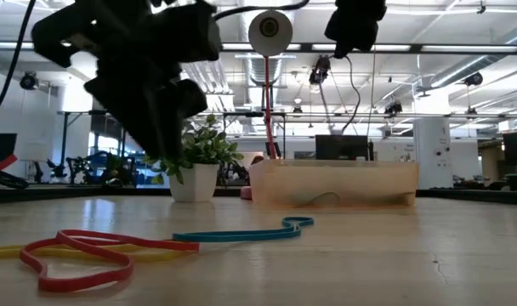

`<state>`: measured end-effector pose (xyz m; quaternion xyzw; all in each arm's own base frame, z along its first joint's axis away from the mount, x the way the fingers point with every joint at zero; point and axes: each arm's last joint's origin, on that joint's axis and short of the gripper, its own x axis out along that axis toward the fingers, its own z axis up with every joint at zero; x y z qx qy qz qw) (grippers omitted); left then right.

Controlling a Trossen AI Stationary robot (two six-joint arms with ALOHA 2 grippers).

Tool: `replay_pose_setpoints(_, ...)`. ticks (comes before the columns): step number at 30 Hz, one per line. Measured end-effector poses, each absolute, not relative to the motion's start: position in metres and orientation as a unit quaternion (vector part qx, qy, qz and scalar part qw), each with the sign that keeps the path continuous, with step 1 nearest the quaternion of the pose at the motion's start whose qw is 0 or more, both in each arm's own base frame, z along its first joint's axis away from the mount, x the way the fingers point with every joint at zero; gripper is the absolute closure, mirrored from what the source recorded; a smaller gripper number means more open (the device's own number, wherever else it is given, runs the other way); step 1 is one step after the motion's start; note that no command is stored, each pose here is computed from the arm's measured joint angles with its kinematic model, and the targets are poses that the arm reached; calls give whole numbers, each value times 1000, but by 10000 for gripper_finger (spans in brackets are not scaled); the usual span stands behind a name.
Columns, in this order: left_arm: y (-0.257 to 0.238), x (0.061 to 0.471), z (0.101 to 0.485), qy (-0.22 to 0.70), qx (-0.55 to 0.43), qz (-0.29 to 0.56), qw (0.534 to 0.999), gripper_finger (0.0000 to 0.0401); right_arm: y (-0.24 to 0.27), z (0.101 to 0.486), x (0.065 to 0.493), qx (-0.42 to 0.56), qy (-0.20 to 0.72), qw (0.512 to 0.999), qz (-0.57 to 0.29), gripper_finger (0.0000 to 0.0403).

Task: Pick and place rubber bands into bin
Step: Put the red rubberband into the orange container

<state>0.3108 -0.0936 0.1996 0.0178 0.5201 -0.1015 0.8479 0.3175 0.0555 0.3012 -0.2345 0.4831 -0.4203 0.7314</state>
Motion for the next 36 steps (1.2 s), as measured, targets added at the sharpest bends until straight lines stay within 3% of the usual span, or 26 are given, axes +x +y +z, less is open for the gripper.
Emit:
replay_pose_setpoints(7,-90,298,195,580,27,-94,808,267,16,314,315,-211,489,718,-448,395)
replay_pose_setpoints(14,-88,294,195,594,32,-93,799,267,-24,313,326,-173,503,738,-416,395)
replay_pose_setpoints(26,-88,293,196,595,39,-98,797,267,-95,260,323,-104,557,737,-368,395)
replay_pose_setpoints(36,-88,293,196,596,28,-90,798,267,-119,234,312,-37,576,752,-319,388)
